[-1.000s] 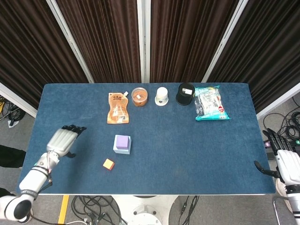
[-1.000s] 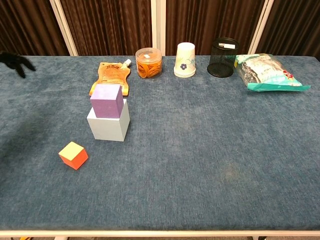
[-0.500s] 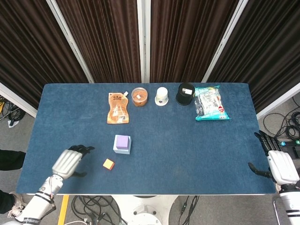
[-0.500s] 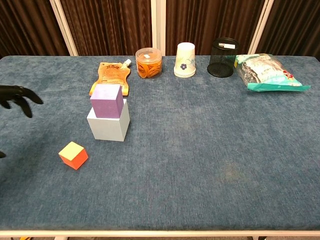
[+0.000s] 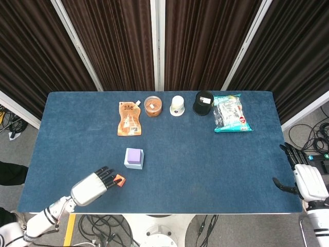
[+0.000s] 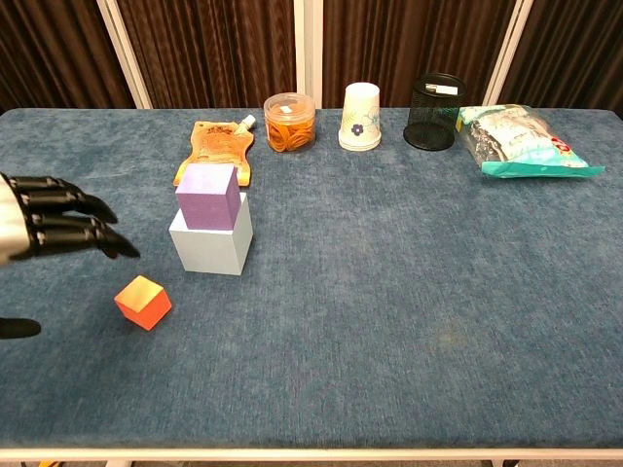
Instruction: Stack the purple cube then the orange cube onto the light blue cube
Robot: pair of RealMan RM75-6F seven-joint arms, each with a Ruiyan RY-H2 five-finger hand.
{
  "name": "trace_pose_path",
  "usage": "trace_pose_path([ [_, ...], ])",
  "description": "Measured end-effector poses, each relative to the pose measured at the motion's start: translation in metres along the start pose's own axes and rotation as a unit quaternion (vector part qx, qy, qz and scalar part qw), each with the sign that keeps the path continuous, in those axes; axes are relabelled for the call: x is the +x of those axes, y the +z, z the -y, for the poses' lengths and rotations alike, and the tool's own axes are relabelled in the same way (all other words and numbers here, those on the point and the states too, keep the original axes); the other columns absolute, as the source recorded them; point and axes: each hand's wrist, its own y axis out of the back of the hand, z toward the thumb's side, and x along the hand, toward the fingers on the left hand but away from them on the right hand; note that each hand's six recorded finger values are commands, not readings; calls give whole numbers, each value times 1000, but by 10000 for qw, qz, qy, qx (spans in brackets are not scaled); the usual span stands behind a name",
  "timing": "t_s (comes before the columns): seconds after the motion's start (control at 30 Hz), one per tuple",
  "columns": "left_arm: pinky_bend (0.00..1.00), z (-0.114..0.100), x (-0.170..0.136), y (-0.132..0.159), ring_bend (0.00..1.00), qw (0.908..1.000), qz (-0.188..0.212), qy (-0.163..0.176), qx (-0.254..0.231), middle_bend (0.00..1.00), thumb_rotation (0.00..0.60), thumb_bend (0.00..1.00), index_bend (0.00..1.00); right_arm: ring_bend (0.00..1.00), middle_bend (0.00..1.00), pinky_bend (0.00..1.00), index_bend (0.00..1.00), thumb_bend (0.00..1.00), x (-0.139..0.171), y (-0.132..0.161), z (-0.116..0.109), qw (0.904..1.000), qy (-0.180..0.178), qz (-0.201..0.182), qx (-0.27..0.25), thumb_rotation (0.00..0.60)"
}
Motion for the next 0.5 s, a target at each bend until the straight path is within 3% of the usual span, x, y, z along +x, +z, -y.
trace_pose_path([
  [0.1, 292, -2, 9, 7, 244, 9983, 453, 187, 300, 441, 600, 121, 276, 0, 6, 0, 0, 176, 1, 0, 1, 10000, 7, -1, 8, 600],
  [0.3, 297, -2, 28, 17, 249, 9924, 943, 303, 729, 443, 600, 121, 276, 0, 7, 0, 0, 176, 1, 0, -1, 10000, -17, 3, -17, 600],
  [0.5, 300, 7, 43, 20, 255, 9767, 1496, 367, 1497, 448, 600, 123, 276, 0, 8, 0, 0, 176, 0, -1, -3, 10000, -37, 6, -49, 600],
])
